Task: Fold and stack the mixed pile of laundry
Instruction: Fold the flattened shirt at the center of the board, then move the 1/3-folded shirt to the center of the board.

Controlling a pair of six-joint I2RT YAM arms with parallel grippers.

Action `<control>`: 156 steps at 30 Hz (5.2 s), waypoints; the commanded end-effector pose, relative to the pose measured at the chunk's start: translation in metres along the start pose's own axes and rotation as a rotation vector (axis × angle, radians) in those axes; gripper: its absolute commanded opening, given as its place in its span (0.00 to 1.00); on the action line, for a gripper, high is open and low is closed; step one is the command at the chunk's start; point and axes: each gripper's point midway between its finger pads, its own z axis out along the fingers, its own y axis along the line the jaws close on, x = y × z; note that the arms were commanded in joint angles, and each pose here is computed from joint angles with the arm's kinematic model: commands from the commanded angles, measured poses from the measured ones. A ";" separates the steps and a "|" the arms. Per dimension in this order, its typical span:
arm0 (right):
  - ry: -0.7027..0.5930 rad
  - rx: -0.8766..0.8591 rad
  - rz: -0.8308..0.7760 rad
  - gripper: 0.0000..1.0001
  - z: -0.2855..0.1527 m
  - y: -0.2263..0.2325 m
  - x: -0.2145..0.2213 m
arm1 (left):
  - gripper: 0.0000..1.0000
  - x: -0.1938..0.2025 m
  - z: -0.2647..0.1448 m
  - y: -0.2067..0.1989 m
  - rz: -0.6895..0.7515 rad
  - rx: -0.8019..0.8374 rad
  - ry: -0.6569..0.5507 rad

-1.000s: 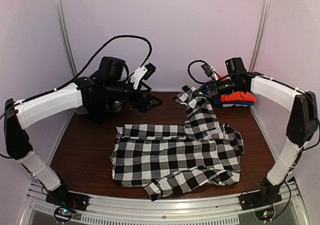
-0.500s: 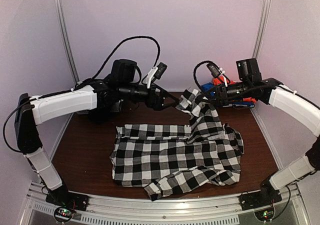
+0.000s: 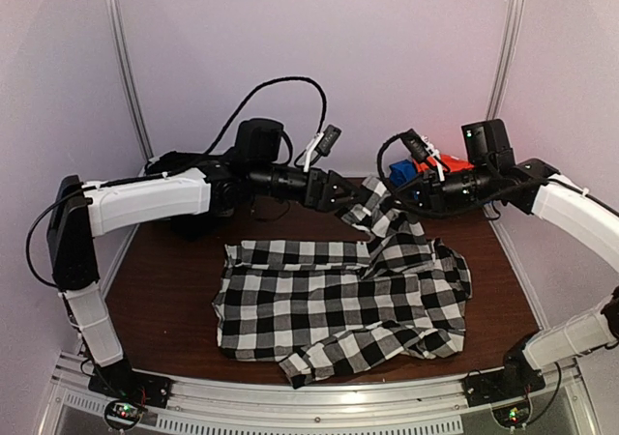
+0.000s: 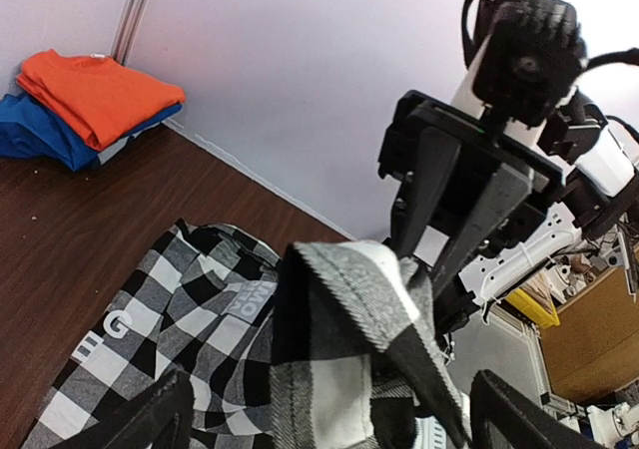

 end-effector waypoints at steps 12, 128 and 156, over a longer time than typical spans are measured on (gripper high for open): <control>-0.010 0.058 -0.062 0.18 -0.011 0.009 0.002 | 0.01 -0.006 0.013 -0.068 0.118 0.273 0.029; 0.417 0.551 0.780 0.63 -0.012 -0.204 0.185 | 0.26 0.138 -0.182 0.195 -0.336 -0.859 0.322; 0.486 0.662 0.826 0.52 0.032 -0.334 0.219 | 0.22 0.202 -0.182 0.333 -0.521 -0.970 0.524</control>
